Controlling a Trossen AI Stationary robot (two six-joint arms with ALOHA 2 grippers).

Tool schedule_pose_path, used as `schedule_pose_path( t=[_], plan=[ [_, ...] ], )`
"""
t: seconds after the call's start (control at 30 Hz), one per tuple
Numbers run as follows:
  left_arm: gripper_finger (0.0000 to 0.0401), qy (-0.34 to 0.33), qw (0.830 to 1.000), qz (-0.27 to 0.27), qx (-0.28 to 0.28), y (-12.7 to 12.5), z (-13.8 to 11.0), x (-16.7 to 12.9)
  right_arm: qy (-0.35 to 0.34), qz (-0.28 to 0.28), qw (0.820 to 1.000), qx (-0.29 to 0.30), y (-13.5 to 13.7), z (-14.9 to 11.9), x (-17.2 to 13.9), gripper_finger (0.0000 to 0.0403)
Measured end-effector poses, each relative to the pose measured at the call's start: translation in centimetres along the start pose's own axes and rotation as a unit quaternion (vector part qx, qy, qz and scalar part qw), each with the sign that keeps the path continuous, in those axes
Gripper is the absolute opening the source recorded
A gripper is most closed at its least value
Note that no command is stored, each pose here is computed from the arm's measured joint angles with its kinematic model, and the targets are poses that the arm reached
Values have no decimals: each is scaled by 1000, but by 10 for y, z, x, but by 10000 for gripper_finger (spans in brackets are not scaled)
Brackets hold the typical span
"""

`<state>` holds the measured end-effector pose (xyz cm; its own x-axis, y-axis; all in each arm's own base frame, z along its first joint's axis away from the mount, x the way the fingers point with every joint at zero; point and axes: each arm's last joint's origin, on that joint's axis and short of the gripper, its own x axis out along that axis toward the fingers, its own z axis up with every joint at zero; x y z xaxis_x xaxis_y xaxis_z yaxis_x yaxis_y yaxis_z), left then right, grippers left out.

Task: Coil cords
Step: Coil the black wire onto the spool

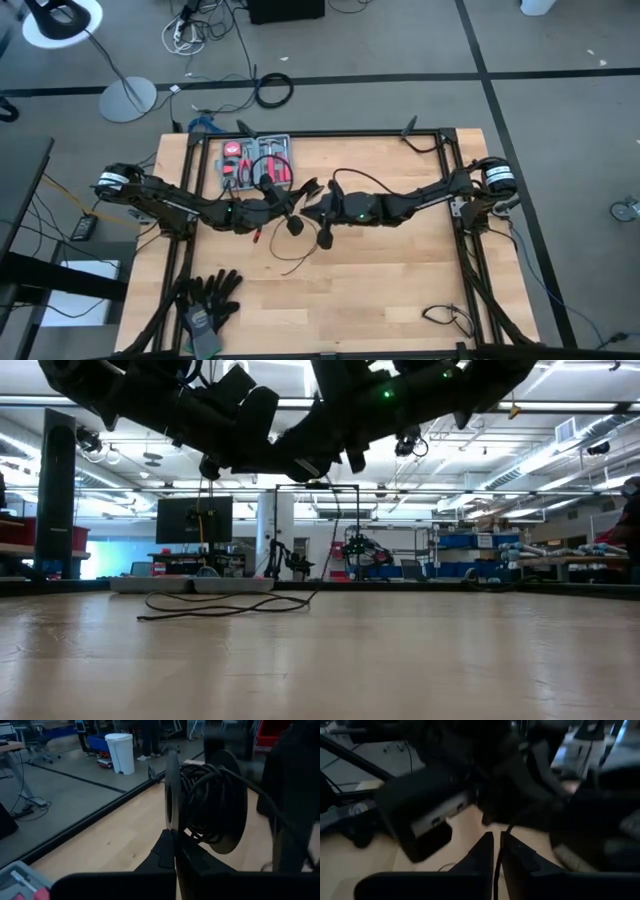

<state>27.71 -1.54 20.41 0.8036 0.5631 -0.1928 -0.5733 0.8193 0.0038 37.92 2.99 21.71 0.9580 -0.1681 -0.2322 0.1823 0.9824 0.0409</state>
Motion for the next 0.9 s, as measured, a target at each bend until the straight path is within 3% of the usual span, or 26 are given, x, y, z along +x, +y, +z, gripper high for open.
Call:
schedule_pose_path(
  t=[0.33,0.63,0.9],
  plan=[
    [0,-15,1000,-15,-13,-1,4,0,103,-15,995,5,-2,-21,-3,76],
    [0,-25,999,-18,-21,-1,8,-1,200,-64,978,19,-4,-41,-11,75],
    [0,-22,999,-18,-19,0,4,-2,171,-54,983,44,-6,-59,-32,73]
  ],
)
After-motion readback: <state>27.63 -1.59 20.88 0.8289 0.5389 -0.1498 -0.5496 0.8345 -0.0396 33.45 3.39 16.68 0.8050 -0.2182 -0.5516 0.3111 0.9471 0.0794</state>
